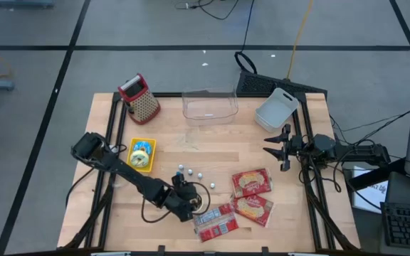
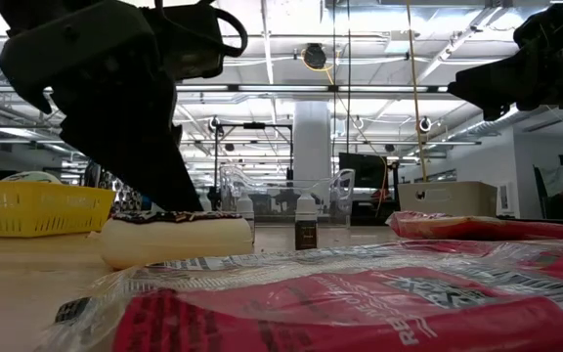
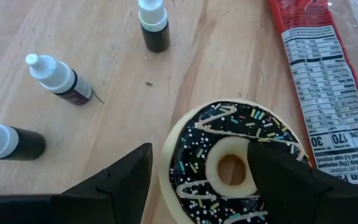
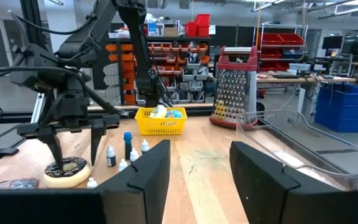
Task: Pick & Place Food Item
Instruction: Put the black donut into the yellow bin
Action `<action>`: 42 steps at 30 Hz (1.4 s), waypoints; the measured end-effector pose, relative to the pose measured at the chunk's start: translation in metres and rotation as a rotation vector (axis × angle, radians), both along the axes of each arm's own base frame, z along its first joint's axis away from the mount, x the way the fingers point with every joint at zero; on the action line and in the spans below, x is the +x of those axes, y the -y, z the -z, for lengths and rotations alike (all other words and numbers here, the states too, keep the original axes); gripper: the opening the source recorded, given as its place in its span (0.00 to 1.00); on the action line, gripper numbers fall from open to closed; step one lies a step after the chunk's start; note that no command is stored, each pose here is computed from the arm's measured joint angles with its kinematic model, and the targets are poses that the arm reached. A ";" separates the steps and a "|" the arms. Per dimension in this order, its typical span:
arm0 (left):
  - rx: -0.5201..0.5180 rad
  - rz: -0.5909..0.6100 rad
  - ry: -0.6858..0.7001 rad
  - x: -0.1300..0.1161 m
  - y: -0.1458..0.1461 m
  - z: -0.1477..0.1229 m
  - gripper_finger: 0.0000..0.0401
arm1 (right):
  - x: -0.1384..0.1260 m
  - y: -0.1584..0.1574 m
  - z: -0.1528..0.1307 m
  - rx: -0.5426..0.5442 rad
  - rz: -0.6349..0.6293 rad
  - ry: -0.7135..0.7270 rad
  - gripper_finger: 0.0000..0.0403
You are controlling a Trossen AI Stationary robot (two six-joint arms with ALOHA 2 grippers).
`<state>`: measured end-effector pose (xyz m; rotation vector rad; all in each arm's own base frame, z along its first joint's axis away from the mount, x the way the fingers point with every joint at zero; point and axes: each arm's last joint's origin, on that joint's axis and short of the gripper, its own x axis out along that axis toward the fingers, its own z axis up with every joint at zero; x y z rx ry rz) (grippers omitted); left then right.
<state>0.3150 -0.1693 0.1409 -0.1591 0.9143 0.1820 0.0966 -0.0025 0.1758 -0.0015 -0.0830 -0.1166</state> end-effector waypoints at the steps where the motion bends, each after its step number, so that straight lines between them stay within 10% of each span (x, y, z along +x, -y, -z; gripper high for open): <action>1: 0.000 0.000 0.001 0.000 0.000 0.000 0.66 | 0.000 0.000 0.000 0.000 0.000 0.000 0.39; 34: 0.015 0.023 -0.041 0.001 0.001 0.015 0.66 | 0.000 0.000 0.000 0.000 0.000 0.000 0.39; 42: 0.011 0.032 -0.047 0.001 0.001 0.015 0.49 | 0.000 0.000 0.000 0.000 0.000 0.000 0.39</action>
